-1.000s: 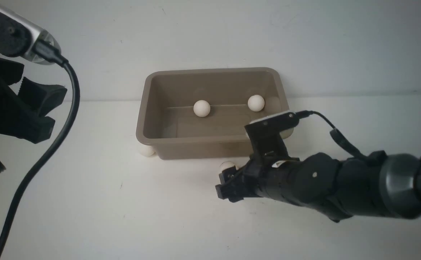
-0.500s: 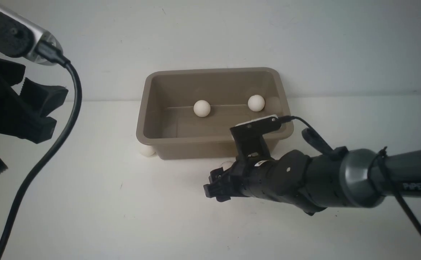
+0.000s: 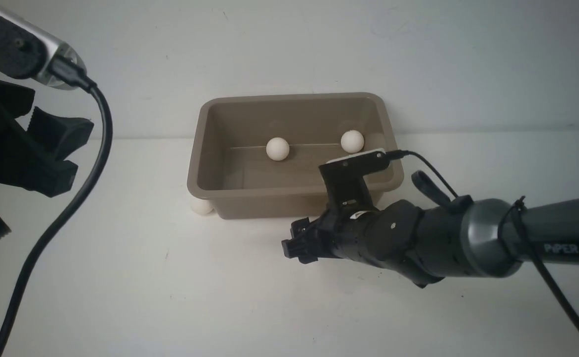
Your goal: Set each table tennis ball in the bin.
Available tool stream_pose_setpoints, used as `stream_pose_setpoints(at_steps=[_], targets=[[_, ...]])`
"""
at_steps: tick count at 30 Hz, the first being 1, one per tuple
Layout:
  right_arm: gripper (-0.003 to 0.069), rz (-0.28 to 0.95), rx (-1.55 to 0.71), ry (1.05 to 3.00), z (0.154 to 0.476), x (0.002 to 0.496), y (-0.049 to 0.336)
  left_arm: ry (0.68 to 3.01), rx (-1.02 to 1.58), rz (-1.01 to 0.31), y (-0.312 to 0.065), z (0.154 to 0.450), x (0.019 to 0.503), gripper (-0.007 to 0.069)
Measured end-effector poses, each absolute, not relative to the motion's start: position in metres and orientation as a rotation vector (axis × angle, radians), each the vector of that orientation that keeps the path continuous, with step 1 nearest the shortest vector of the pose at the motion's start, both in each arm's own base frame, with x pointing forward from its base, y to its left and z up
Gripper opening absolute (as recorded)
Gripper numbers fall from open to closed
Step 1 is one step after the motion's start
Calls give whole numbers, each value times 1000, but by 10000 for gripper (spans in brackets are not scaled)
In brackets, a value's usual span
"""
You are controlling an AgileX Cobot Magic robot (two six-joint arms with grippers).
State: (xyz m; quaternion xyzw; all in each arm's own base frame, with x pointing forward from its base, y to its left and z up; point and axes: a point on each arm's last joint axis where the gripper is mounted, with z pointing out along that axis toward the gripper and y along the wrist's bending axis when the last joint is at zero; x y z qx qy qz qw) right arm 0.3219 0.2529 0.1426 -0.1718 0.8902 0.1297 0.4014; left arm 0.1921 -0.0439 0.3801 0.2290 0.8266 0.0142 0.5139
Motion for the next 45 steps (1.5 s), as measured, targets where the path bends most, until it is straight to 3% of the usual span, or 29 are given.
stream_pose_setpoints(at_steps=[13,19,30,38,45], targets=[[508,319,-460,2298,123,324,256,1987,551,34,-44,380,192,447],[344,300,-474,2290,121,324,256,1987,551,34,-44,380,192,447],[350,297,-581,2282,124,321,257,1980,553,40,-44,381,192,447],[350,324,-600,2255,157,294,237,1970,555,52,-43,381,193,447],[350,356,-663,2065,226,269,218,1970,554,53,-43,381,193,447]])
